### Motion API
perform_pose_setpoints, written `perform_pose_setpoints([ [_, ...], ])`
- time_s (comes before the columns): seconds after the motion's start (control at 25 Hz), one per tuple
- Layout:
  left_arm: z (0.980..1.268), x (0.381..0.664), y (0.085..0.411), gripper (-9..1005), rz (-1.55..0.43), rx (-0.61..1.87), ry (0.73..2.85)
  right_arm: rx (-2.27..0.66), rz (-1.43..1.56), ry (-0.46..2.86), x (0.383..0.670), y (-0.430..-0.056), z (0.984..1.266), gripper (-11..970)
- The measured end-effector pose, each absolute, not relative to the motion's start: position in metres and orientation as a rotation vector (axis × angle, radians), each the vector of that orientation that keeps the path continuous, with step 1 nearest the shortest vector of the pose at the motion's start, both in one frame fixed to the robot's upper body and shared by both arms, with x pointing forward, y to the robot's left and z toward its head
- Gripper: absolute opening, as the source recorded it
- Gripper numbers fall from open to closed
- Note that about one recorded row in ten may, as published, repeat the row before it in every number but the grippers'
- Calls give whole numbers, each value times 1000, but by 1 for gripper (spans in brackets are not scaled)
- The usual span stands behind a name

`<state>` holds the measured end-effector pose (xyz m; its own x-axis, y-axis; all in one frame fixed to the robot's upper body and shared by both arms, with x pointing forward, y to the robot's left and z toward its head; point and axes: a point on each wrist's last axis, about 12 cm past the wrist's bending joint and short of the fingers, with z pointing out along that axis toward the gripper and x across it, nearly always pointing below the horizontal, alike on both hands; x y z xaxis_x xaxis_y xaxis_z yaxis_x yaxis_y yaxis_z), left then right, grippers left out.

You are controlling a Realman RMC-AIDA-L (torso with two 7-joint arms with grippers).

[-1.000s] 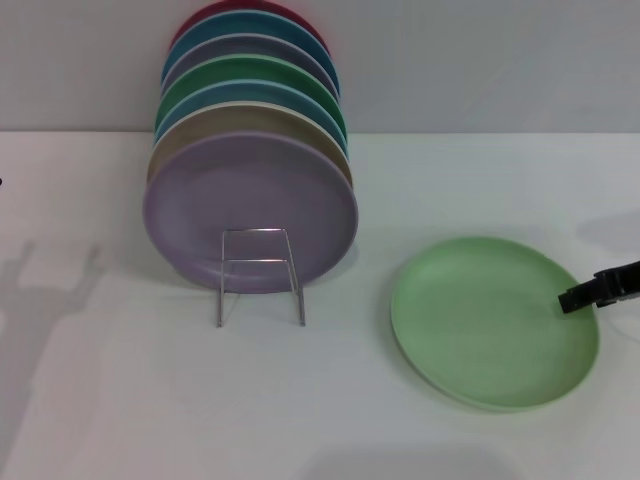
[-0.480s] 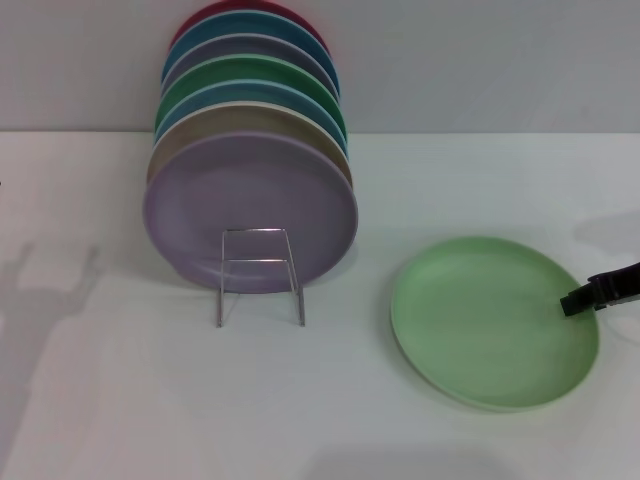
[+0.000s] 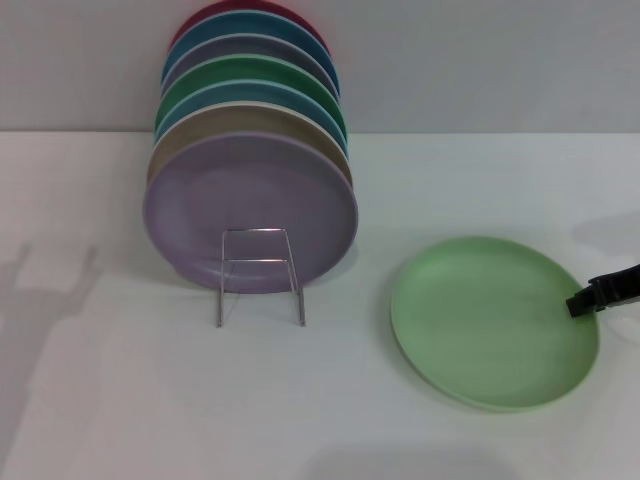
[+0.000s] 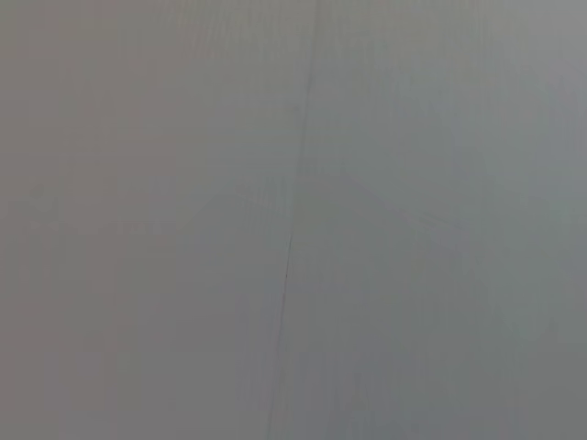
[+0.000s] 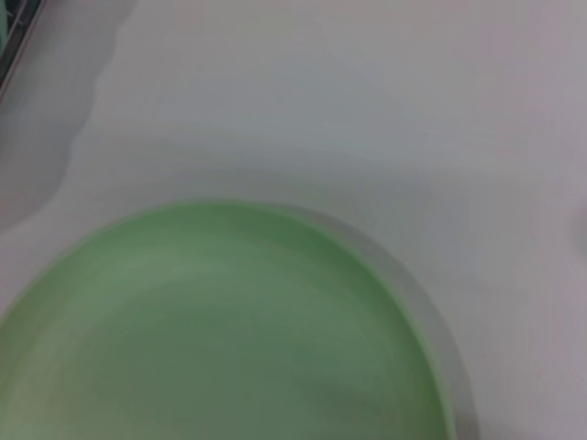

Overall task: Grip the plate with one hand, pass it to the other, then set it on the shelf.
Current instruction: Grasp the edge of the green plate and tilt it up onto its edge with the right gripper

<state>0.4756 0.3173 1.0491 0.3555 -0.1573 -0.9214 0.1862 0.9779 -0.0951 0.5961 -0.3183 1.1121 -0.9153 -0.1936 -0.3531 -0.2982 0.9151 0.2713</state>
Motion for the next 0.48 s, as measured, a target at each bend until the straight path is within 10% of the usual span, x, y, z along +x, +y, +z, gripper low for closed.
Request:
perform_pose_setpoints([
  [0.48,1049,476,319,870,-218,25,1185,-377,452,2745,597,-318,1112,152],
])
